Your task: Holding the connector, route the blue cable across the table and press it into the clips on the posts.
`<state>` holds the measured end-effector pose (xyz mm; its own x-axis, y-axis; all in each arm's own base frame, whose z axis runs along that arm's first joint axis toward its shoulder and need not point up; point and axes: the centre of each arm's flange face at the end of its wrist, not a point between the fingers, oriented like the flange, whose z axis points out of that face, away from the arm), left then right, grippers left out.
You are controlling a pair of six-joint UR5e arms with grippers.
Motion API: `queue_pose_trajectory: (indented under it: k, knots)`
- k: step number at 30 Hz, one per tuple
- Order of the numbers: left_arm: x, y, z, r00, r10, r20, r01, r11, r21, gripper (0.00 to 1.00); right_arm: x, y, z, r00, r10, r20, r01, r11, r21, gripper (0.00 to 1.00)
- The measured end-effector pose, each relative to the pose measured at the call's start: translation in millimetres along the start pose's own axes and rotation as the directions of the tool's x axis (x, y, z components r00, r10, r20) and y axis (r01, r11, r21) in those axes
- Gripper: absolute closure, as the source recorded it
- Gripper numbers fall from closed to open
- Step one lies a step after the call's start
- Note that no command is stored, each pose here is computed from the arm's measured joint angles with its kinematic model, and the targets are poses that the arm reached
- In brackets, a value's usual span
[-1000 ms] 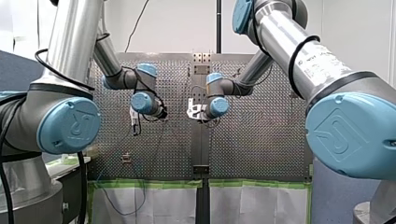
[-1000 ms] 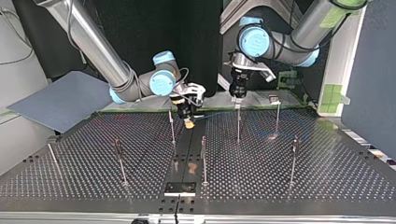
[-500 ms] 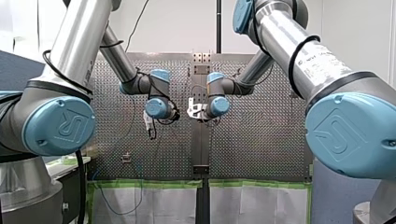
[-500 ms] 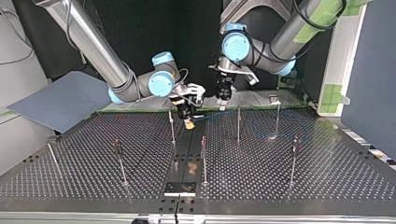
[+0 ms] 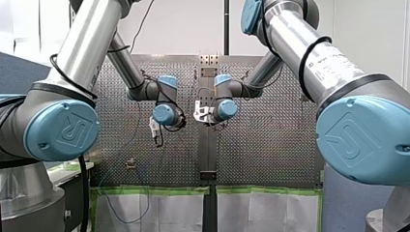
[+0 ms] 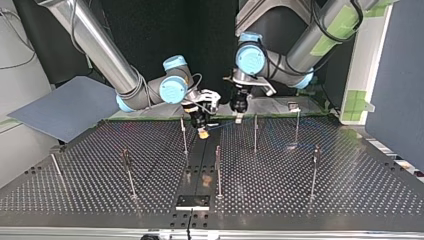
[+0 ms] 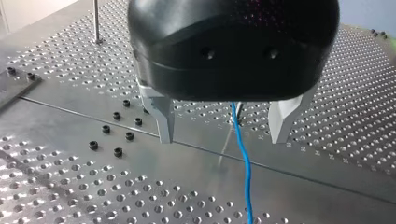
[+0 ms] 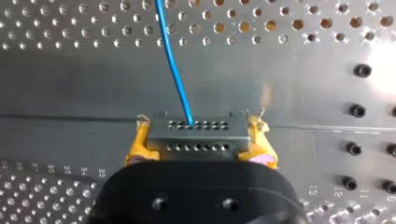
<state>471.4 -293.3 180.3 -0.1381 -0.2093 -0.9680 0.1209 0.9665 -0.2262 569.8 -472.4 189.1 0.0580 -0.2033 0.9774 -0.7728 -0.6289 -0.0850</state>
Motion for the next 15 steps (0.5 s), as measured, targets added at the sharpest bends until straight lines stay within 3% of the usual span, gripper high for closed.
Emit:
queue_pose_trajectory:
  k: [4,8,15]
  knots:
    - [5.1,-2.4,12.3,0.9999,0.000,-0.014,0.000,1.0000,0.003,0.00,0.1,-1.1,0.0,1.0000,-0.001,0.000,0.001,0.9999,0.010,1.00]
    - [10.0,2.9,29.5,0.9999,-0.005,-0.015,0.004,0.9997,-0.023,0.00,0.0,-2.1,0.0,1.0000,-0.001,0.000,0.001,0.9999,0.015,1.00]
    - [0.4,4.6,51.5,0.9999,-0.010,0.010,0.011,0.9992,-0.039,0.00,0.0,-2.2,0.0,1.0000,-0.001,0.000,0.001,0.9999,0.016,1.00]
